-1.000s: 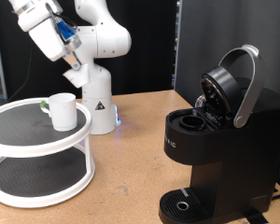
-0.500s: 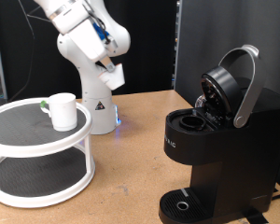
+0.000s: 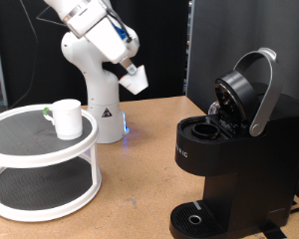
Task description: Make a cup of coffee with the keurig machine
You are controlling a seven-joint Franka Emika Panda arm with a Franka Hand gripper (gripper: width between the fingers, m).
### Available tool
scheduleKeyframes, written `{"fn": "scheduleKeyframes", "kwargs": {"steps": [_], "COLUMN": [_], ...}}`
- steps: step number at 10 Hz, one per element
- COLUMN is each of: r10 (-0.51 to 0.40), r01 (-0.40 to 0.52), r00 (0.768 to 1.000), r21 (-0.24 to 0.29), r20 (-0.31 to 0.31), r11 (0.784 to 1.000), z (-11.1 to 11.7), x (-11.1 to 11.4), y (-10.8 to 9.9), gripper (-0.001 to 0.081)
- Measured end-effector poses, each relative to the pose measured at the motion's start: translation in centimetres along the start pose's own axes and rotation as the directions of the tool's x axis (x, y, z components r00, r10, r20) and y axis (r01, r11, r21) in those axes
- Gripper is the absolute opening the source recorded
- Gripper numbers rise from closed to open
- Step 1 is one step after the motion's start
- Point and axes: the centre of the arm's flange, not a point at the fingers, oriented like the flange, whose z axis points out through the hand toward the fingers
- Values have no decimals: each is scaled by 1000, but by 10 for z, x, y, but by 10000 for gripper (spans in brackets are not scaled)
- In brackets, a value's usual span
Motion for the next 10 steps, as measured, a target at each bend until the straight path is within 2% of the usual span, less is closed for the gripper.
{"fn": "scheduleKeyframes", "kwargs": {"steps": [3,8,9,10], "r10": [-37,-51,-47,-28], "r01": [36,50,45,28], "r00": [999,998,998,999], "r21": [20,40,33,-12], "r20": [15,38,45,33], "r11": [999,998,998,1000], "z": [13,38,42,44], "x": [33,78,82,85], "y": [0,21,26,32], "gripper": [21,21,21,21]}}
